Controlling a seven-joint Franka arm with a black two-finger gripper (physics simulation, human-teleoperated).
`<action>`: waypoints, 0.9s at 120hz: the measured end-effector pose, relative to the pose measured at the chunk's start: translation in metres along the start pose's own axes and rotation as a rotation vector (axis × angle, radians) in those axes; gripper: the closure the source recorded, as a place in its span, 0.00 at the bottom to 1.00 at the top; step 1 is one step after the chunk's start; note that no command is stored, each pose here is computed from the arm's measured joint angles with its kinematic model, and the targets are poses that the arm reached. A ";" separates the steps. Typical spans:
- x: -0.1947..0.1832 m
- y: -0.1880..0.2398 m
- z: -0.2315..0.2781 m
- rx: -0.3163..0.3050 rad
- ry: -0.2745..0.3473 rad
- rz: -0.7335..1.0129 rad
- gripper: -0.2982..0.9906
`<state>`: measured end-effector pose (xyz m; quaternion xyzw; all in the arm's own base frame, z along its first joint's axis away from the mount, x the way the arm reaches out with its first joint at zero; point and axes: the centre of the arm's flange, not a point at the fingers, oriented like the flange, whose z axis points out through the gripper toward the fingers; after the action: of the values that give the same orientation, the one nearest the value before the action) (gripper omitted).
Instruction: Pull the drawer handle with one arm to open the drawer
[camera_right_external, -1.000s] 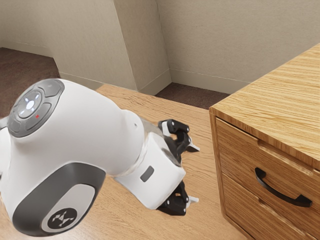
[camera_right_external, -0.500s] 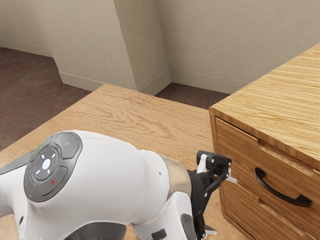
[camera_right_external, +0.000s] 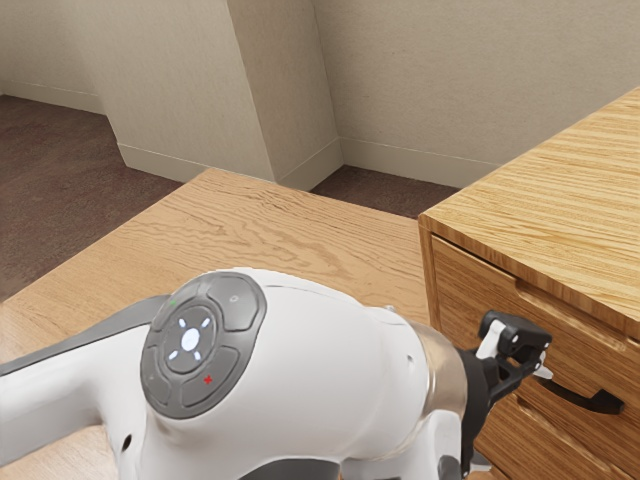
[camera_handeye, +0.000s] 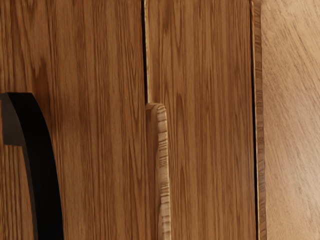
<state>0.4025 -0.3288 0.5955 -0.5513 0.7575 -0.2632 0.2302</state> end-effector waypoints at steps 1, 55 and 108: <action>0.000 0.000 0.000 0.001 0.000 0.002 0.23; 0.007 -0.007 0.010 -0.007 0.014 0.072 0.23; 0.005 0.001 0.024 -0.042 0.013 0.099 0.23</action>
<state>0.4154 -0.3364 0.5762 -0.5162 0.7907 -0.2391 0.2261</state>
